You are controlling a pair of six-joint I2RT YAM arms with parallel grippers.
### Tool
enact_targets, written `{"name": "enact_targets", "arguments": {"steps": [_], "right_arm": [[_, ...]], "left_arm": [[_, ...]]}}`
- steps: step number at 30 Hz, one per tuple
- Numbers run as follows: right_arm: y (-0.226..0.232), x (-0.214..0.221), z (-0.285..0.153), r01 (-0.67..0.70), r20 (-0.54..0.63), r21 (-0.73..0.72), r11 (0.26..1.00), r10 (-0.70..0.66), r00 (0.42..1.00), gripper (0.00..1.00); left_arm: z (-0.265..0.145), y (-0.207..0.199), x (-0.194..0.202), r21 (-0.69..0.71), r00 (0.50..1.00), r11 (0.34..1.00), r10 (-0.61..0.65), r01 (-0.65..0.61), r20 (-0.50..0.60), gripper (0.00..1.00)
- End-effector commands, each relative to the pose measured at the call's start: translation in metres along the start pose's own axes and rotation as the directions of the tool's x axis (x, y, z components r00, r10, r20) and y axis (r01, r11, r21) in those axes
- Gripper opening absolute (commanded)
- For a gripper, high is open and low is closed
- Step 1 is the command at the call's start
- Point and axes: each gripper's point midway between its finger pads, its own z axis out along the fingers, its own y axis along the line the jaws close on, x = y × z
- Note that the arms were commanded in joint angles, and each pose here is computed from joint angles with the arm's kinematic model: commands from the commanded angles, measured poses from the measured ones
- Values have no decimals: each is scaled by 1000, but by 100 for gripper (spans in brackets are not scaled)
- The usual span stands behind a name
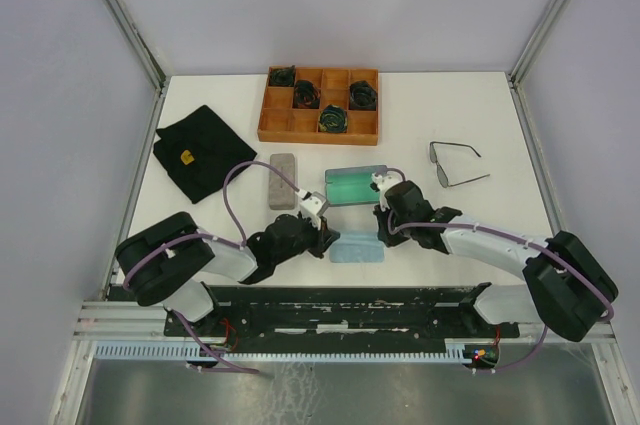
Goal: Organize the sunglasses
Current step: Fold the glasses cleaning cloth at the center of the board.
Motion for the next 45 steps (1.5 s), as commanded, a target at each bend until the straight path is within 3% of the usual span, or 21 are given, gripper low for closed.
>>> {"name": "enact_targets", "arguments": {"steps": [1, 10, 21, 26, 32, 41, 45], "right_arm": [[8, -4, -9, -29, 12, -35, 999, 30, 999, 12], [17, 3, -18, -59, -23, -83, 995, 57, 998, 21], [26, 19, -24, -102, -100, -123, 987, 90, 991, 23], [24, 24, -34, -124, -128, -100, 987, 110, 986, 35], [10, 12, -58, -135, -67, -14, 991, 134, 989, 50], [-2, -16, -72, -191, 56, 67, 979, 188, 981, 51], [0, -21, -61, -139, 51, 51, 989, 137, 989, 52]], "left_arm": [[-1, -8, 1, 25, 999, 999, -43, 43, 7, 9], [-5, -10, 13, 31, 996, 996, -80, 81, -31, 16], [-14, -19, 29, 44, 990, 992, -115, 119, -76, 21], [-23, -21, 41, 38, 982, 986, -157, 162, -110, 24], [-40, -17, 43, 5, 971, 979, -204, 206, -124, 33], [-65, -14, 29, -22, 973, 977, -212, 211, -95, 49], [-71, 6, 11, -156, 958, 947, -288, 282, -14, 50]]}}
